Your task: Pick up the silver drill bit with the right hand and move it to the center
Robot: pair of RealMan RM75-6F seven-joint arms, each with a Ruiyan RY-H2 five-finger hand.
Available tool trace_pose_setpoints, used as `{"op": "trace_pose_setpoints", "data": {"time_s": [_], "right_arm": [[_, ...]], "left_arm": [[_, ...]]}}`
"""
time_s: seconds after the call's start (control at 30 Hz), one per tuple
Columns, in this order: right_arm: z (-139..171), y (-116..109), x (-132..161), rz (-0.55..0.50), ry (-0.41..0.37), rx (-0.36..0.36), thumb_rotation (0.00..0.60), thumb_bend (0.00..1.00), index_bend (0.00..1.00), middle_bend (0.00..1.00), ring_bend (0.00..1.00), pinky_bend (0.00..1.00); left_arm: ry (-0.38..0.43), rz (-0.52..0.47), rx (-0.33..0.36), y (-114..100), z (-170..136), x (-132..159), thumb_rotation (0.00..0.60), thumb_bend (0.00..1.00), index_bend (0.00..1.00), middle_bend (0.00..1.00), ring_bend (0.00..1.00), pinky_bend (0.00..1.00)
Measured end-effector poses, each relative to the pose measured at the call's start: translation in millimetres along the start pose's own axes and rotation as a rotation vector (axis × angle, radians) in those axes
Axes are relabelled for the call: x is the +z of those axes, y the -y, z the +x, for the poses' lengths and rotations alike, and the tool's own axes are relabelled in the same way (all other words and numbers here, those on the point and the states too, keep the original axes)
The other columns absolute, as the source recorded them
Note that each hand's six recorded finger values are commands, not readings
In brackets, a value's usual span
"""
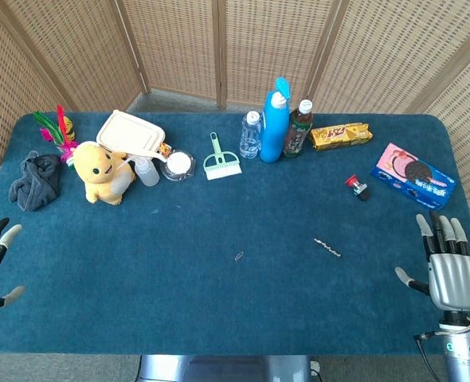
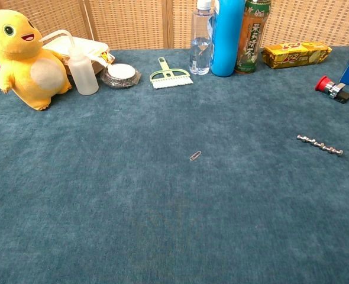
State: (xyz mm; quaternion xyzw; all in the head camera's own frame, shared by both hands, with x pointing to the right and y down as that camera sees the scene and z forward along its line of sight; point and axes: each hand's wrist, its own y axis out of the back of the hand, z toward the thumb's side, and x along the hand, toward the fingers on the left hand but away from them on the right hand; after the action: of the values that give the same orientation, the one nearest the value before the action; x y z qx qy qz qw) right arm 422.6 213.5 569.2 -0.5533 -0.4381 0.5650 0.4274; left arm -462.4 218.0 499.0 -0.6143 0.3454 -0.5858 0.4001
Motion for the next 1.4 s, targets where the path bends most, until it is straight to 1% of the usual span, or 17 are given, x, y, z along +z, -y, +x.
{"op": "trace_pose_setpoints", "data": {"time_s": [0.17, 0.33, 0.43, 0.5, 0.57, 0.63, 0.7, 0.8, 0.9, 1.0, 1.2, 1.4], "right_arm": [[0.6, 0.7, -2.6, 0.005, 0.02, 0.012, 0.508, 0.0, 0.0, 0.0, 0.0, 0.0], [2.1, 5.0, 2.6, -0.015, 0.011, 0.04, 0.528, 0.0, 0.0, 0.0, 0.0, 0.0], [4.9, 12.4, 11.8, -0.056, -0.008, 0.086, 0.53, 0.0, 0.0, 0.0, 0.0, 0.0], [6.8, 19.8, 19.7, -0.087, -0.026, 0.131, 0.534, 0.0, 0.0, 0.0, 0.0, 0.0], [8.0, 28.4, 28.1, -0.105, -0.048, 0.179, 0.552, 0.0, 0.0, 0.0, 0.0, 0.0], [7.5, 35.9, 36.4, -0.107, -0.071, 0.215, 0.58, 0.0, 0.0, 0.0, 0.0, 0.0], [5.4, 43.8, 45.2, -0.093, -0.094, 0.243, 0.591, 0.0, 0.0, 0.0, 0.0, 0.0], [-0.4, 56.8, 57.4, -0.065, -0.116, 0.28, 0.598, 0.0, 0.0, 0.0, 0.0, 0.0], [-9.8, 69.1, 69.0, -0.059, -0.122, 0.312, 0.6, 0.0, 0.0, 0.0, 0.0, 0.0], [-21.2, 76.6, 79.8, -0.05, -0.124, 0.325, 0.6, 0.0, 0.0, 0.0, 0.0, 0.0], [-40.3, 84.8, 103.6, -0.055, -0.14, 0.333, 0.6, 0.0, 0.0, 0.0, 0.0, 0.0], [-51.6, 93.5, 115.2, -0.054, -0.136, 0.351, 0.6, 0.0, 0.0, 0.0, 0.0, 0.0]], "left_arm": [[-0.001, -0.008, -0.003, -0.2, -0.2, -0.7, 0.6, 0.18, 0.03, 0.0, 0.0, 0.0], [0.0, -0.018, -0.011, 0.7, -0.7, 0.1, 0.6, 0.17, 0.03, 0.0, 0.0, 0.0], [0.004, -0.023, -0.012, 0.4, -0.8, 1.0, 0.6, 0.18, 0.03, 0.0, 0.0, 0.0], [0.005, -0.025, -0.017, 1.4, -0.5, 1.3, 0.6, 0.17, 0.03, 0.0, 0.0, 0.0], [0.004, -0.026, -0.025, 3.1, 0.2, 1.3, 0.6, 0.17, 0.03, 0.0, 0.0, 0.0], [0.002, -0.027, -0.032, 4.6, 0.9, 1.2, 0.6, 0.17, 0.03, 0.0, 0.0, 0.0], [0.002, -0.029, -0.036, 5.3, 1.1, 1.2, 0.6, 0.17, 0.03, 0.0, 0.0, 0.0], [0.002, -0.035, -0.04, 5.8, 1.1, 1.2, 0.6, 0.17, 0.03, 0.0, 0.0, 0.0], [0.001, -0.037, -0.044, 6.3, 1.4, 0.7, 0.6, 0.17, 0.03, 0.0, 0.0, 0.0], [0.0, -0.038, -0.049, 7.3, 2.0, 0.4, 0.6, 0.17, 0.03, 0.0, 0.0, 0.0], [-0.002, -0.041, -0.052, 7.8, 2.3, 0.0, 0.6, 0.17, 0.03, 0.0, 0.0, 0.0], [-0.004, -0.043, -0.052, 7.4, 2.2, -0.6, 0.6, 0.17, 0.03, 0.0, 0.0, 0.0]]}}
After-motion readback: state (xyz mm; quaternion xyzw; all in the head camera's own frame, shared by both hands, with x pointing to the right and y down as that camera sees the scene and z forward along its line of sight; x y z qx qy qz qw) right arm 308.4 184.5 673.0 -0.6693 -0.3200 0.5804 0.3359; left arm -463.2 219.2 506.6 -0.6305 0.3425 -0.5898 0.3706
